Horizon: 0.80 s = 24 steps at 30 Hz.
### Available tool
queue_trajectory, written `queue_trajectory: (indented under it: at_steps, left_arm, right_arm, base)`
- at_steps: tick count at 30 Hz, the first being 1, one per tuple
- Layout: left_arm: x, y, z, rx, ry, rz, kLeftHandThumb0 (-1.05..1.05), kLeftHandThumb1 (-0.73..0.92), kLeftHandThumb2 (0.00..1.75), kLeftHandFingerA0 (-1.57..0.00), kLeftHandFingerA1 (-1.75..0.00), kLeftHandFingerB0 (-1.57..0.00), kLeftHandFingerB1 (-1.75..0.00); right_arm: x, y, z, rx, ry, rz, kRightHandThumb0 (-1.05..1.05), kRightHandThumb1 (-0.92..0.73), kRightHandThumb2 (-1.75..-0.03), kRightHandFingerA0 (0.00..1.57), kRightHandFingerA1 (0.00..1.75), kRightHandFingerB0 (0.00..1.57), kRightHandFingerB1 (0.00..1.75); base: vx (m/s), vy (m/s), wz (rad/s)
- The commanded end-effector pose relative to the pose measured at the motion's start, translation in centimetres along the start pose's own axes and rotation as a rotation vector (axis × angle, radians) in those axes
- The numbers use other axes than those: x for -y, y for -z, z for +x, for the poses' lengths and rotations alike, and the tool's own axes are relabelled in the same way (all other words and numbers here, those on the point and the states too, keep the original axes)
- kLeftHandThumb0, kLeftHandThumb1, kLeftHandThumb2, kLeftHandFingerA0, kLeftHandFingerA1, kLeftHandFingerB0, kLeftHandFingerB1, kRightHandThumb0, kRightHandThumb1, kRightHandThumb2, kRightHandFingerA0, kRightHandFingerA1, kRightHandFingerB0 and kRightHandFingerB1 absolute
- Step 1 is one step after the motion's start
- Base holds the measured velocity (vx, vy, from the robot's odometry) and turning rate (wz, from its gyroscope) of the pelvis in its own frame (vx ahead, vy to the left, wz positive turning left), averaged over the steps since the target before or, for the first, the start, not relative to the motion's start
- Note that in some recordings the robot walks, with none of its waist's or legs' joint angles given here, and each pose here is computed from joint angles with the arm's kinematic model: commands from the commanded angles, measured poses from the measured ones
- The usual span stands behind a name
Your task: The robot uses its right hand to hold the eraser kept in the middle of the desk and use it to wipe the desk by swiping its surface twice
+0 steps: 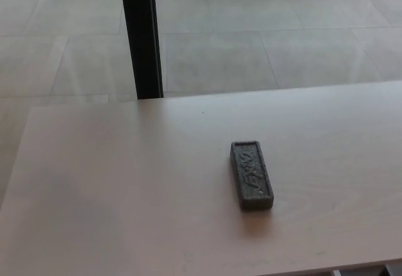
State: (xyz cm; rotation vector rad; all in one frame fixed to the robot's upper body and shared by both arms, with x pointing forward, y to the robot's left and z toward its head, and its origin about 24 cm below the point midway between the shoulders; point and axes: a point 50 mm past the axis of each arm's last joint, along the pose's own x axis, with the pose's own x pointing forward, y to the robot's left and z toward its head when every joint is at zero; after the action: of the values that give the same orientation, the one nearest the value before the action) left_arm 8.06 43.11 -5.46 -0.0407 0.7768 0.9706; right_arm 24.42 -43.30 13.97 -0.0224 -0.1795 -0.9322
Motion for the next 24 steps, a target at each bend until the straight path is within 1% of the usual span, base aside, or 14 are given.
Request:
queue_trajectory:
  at_steps: [1, 4, 6, 9, 10, 13, 14, 17, 19, 20, 21, 22, 23, 24]
  left_arm:
    - [-0.5, -0.7, 0.0, 0.031, -0.015, -0.033, -0.48, 0.67, 0.6, -0.76, -0.63, -0.55, -0.54]
    - [-0.3, -0.7, 0.1, 0.027, -0.018, -0.024, -0.49, 0.67, 0.61, -0.76, -0.62, -0.56, -0.54]
    - [-0.4, -0.7, 0.1, 0.03, -0.025, -0.022, -0.5, 0.68, 0.6, -0.75, -0.63, -0.57, -0.55]
    - [-0.4, -0.7, 0.0, 0.038, -0.019, -0.003, -0.51, 0.7, 0.61, -0.76, -0.64, -0.55, -0.54]
    - [-0.4, -0.8, 0.0, 0.042, -0.015, -0.006, -0.51, 0.71, 0.61, -0.75, -0.64, -0.55, -0.54]
    - [-0.2, -0.8, 0.0, 0.042, -0.013, -0.026, -0.5, 0.7, 0.61, -0.74, -0.63, -0.52, -0.53]
    - [-0.2, -0.7, 0.0, 0.042, -0.013, -0.024, -0.5, 0.7, 0.61, -0.74, -0.63, -0.54, -0.53]
    - [0.0, -0.8, 0.1, 0.039, -0.009, -0.009, -0.5, 0.7, 0.61, -0.75, -0.64, -0.57, -0.53]
    - [0.0, -1.0, 0.1, 0.044, -0.005, -0.02, -0.5, 0.71, 0.61, -0.74, -0.63, -0.56, -0.53]
    - [0.0, -1.0, 0.1, 0.044, -0.005, -0.021, -0.49, 0.7, 0.61, -0.74, -0.63, -0.57, -0.53]
    - [0.0, -1.0, 0.1, 0.043, -0.003, -0.023, -0.49, 0.7, 0.61, -0.74, -0.63, -0.57, -0.53]
    - [0.0, -1.0, 0.1, 0.043, -0.005, -0.022, -0.49, 0.7, 0.61, -0.74, -0.61, -0.57, -0.52]
    - [0.0, -1.0, 0.1, 0.044, -0.009, -0.024, -0.49, 0.7, 0.61, -0.75, -0.61, -0.58, -0.52]
    - [0.1, -1.1, 0.1, 0.047, -0.008, -0.045, -0.49, 0.69, 0.61, -0.77, -0.64, -0.58, -0.53]
  right_arm:
    - [-8.6, -9.0, -0.1, 0.23, -0.177, 0.107, -0.22, -0.7, -0.86, 0.97, 1.73, 0.84, 0.99]
    - [-12.4, -10.9, -2.1, 0.28, -0.306, 0.162, -0.2, -0.71, -0.86, 0.95, 1.75, 0.77, 1.16]
    - [-16.0, -11.8, -4.5, 0.312, -0.442, 0.23, -0.09, -0.53, -1.14, 0.92, 1.75, 0.81, 1.32]
    - [-18.3, -11.4, -6.2, 0.306, -0.546, 0.252, -0.05, -0.45, -1.26, 0.94, 1.72, 0.86, 1.37]
    - [-19.8, -10.8, -7.3, 0.305, -0.62, 0.235, -0.08, -0.51, -1.19, 1.24, 1.39, 0.92, 1.17]
    - [-22.9, -9.9, -9.7, 0.298, -0.742, 0.197, -0.13, -0.45, -1.23, 1.3, 1.47, 0.96, 1.24]
    - [-23.6, -9.7, -10.4, 0.3, -0.76, 0.161, -0.08, -0.35, -1.41, 0.98, 1.73, 0.87, 1.5]
    - [-26.4, -8.1, -12.6, 0.249, -0.823, 0.06, -0.08, -0.41, -1.38, 0.97, 1.71, 0.86, 1.47]
    - [-27.4, -7.1, -13.1, 0.194, -0.838, 0.034, -0.1, -0.46, -1.26, 0.95, 1.74, 0.83, 1.52]
    - [-27.7, -6.6, -13.3, 0.191, -0.85, 0.005, -0.17, -0.49, -1.2, 1.24, 1.44, 0.98, 1.28]
    - [-28.2, -6.0, -13.6, 0.187, -0.869, -0.038, -0.17, -0.49, -1.2, 1.24, 1.44, 0.98, 1.28]
    - [-28.4, -5.5, -13.8, 0.183, -0.877, -0.051, -0.1, -0.47, -1.26, 0.92, 1.75, 0.78, 1.56]
    - [-28.6, -5.1, -14.0, 0.166, -0.881, -0.062, -0.11, -0.48, -1.25, 0.92, 1.75, 0.78, 1.56]
    - [-29.2, -4.0, -14.6, 0.171, -0.894, -0.081, -0.08, -0.41, -1.39, 0.92, 1.75, 0.8, 1.62]
  base:
    - [0.0, 0.0, 0.0]
    - [0.0, 0.0, 0.0]
    - [0.0, 0.0, 0.0]
    - [0.0, 0.0, 0.0]
    - [0.0, 0.0, 0.0]
    - [0.0, 0.0, 0.0]
    - [0.0, 0.0, 0.0]
    - [0.0, 0.0, 0.0]
    - [0.0, 0.0, 0.0]
    - [0.0, 0.0, 0.0]
    - [0.0, 0.0, 0.0]
    - [0.0, 0.0, 0.0]
    - [0.0, 0.0, 0.0]
    - [0.0, 0.0, 0.0]
